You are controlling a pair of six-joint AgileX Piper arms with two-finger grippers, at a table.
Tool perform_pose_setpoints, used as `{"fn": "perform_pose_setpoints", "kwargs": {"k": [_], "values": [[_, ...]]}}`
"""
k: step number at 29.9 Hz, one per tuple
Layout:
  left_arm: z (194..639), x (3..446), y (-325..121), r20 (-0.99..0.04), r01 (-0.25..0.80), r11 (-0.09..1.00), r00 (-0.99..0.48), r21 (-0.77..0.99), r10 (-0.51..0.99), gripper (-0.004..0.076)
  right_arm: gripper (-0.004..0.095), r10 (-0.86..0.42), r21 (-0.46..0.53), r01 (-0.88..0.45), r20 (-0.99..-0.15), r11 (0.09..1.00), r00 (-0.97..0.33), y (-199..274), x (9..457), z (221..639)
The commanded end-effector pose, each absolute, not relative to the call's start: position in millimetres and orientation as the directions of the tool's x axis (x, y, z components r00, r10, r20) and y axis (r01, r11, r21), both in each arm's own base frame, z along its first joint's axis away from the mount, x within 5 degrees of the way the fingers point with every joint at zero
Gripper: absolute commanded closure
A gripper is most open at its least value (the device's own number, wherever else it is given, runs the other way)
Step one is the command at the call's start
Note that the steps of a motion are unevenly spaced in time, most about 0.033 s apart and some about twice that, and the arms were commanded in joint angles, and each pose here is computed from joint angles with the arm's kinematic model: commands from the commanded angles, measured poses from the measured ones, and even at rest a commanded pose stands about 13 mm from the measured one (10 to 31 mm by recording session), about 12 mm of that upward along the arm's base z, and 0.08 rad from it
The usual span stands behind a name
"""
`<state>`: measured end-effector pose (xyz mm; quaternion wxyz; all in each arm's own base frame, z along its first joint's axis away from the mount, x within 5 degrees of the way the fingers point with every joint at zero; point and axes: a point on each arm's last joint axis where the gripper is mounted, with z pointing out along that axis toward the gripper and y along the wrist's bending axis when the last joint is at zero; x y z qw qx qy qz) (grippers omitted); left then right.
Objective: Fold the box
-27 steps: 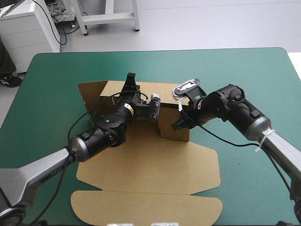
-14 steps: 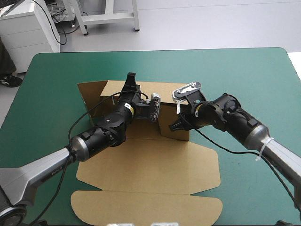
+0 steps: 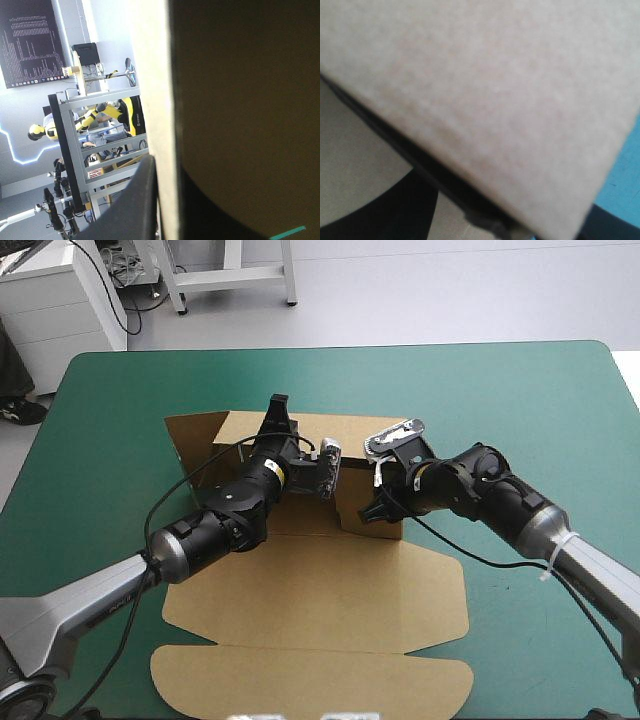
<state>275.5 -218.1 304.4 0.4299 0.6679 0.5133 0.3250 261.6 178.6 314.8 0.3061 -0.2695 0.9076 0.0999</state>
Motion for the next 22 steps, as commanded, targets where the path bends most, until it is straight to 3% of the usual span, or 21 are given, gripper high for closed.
{"fn": "perform_pose_setpoints", "kwargs": {"k": [1, 8, 11, 17, 22], "values": [[307, 272, -217, -0.068, 0.439, -0.044, 0.237, 0.898, 0.969, 0.0731, 0.0408, -0.36, 0.027, -0.577, -0.757, 0.816, -0.545, 186, 266, 340], [307, 272, -216, -0.066, 0.439, -0.044, 0.233, 0.897, 0.97, 0.0731, 0.0421, -0.243, 0.082, -0.513, -0.81, 0.854, -0.534, 186, 272, 346], [307, 272, -216, -0.066, 0.439, -0.044, 0.233, 0.897, 0.97, 0.0731, 0.0527, -0.221, 0.069, -0.48, -0.825, 0.874, -0.52, 183, 275, 348], [307, 272, -216, -0.066, 0.439, -0.044, 0.233, 0.897, 0.97, 0.0731, 0.093, -0.216, 0.072, -0.469, -0.819, 0.88, -0.531, 183, 275, 347], [307, 272, -216, -0.069, 0.441, -0.042, 0.232, 0.897, 0.97, 0.0731, 0.0927, -0.207, 0.076, -0.47, -0.828, 0.879, -0.522, 183, 276, 348]]}}
